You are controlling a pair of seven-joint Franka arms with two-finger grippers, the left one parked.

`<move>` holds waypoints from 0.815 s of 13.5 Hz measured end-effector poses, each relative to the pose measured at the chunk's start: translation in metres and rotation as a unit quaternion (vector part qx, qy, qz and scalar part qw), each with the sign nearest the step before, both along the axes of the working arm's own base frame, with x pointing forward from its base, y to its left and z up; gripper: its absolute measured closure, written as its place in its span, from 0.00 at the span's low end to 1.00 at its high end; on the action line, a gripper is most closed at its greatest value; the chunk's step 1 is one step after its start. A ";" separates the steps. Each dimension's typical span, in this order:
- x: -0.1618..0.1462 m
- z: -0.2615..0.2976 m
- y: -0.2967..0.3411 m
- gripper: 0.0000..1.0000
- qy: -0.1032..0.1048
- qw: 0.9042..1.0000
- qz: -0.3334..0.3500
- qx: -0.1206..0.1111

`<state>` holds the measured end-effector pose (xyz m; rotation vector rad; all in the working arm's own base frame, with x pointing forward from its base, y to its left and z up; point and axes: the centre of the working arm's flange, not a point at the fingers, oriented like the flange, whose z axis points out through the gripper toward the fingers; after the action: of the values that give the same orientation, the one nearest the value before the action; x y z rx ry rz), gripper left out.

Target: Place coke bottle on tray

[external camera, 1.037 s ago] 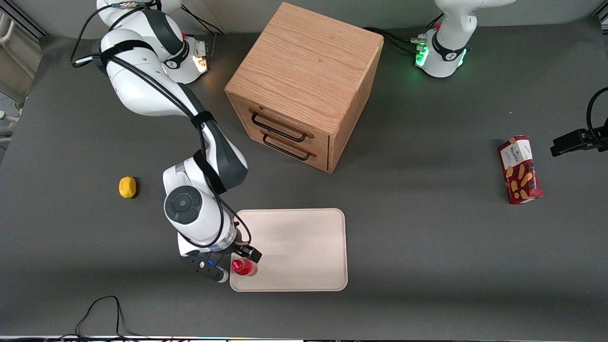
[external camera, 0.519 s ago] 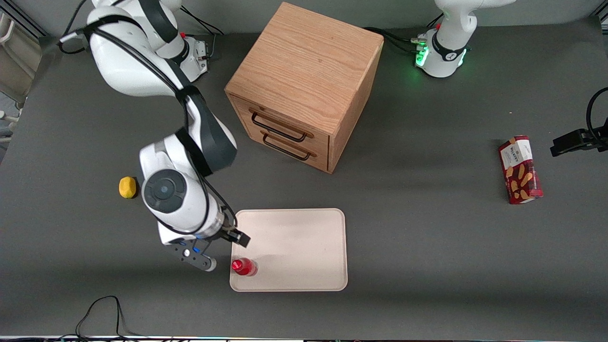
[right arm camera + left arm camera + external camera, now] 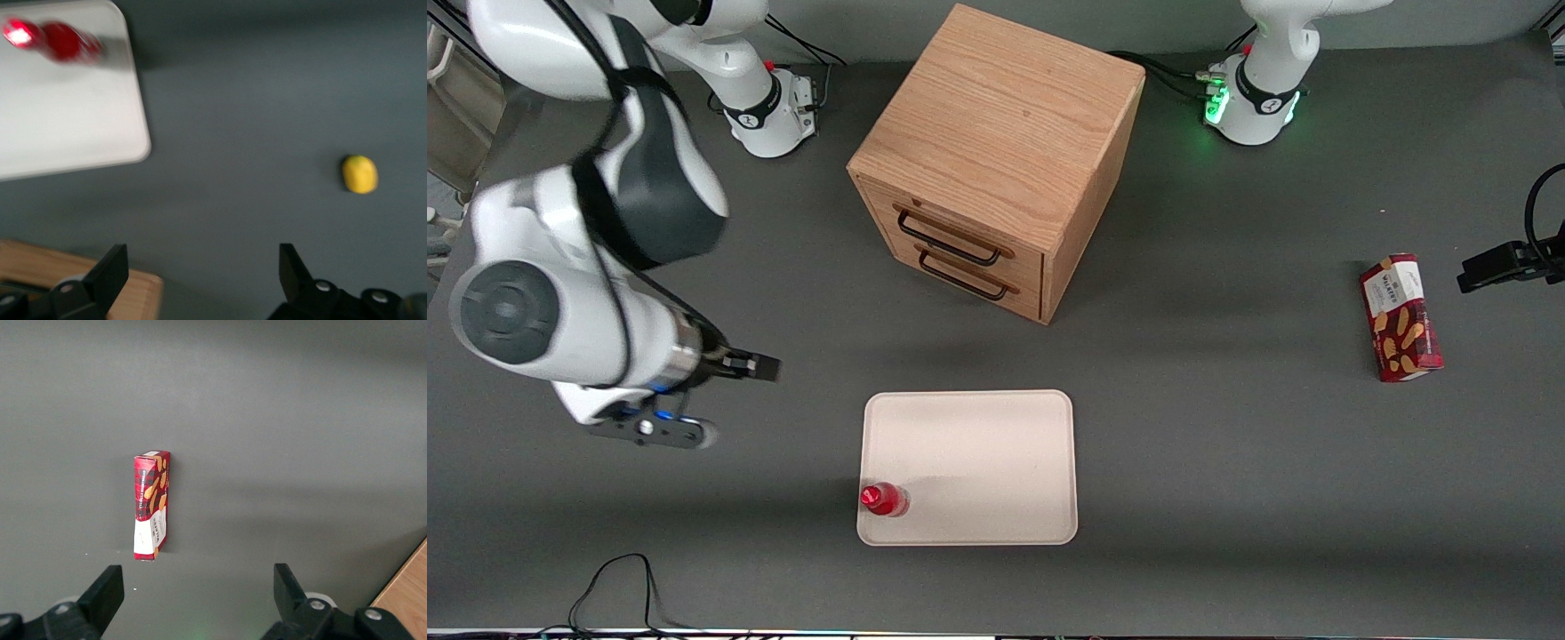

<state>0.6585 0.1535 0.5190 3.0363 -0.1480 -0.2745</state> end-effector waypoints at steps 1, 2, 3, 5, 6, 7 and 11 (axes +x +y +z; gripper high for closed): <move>-0.015 0.008 -0.023 0.00 0.007 1.000 0.028 0.001; -0.033 0.018 -0.048 0.00 0.012 0.998 0.054 0.008; -0.050 0.029 -0.074 0.00 0.014 0.997 0.075 0.020; -0.080 0.053 -0.121 0.00 0.009 0.994 0.099 0.035; -0.089 0.062 -0.138 0.00 0.003 0.995 0.096 0.037; -0.093 0.068 -0.148 0.00 -0.001 0.995 0.091 0.039; -0.090 0.069 -0.151 0.00 -0.011 0.996 0.083 0.041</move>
<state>0.5684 0.0025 0.5878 3.1097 0.1166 -0.2410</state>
